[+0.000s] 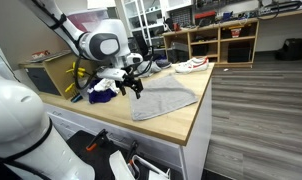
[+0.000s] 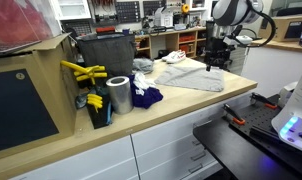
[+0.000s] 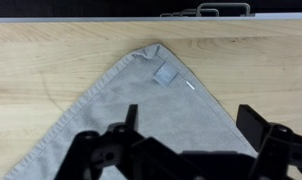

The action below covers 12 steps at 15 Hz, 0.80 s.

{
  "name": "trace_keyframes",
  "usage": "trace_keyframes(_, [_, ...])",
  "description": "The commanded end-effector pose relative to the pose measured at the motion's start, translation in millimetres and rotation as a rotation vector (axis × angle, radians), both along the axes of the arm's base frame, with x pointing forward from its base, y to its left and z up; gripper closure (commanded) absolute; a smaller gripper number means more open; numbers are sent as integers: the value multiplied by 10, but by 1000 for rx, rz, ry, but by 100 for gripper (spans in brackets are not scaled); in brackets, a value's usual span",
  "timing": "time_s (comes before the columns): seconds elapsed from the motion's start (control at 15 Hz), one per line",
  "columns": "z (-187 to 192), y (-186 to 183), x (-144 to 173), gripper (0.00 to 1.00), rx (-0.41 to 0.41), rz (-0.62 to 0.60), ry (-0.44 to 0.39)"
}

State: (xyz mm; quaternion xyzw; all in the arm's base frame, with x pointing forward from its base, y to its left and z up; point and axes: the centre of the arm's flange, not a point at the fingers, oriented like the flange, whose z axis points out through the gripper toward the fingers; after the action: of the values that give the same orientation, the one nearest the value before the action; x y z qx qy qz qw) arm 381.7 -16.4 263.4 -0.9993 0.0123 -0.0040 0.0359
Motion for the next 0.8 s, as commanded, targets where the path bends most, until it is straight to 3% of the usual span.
trace_keyframes(0.0, [-226, 112, -169, 0, -31, -27, 4])
trace_keyframes(0.73, [-820, 0, -460, 0, -45, -106, 93])
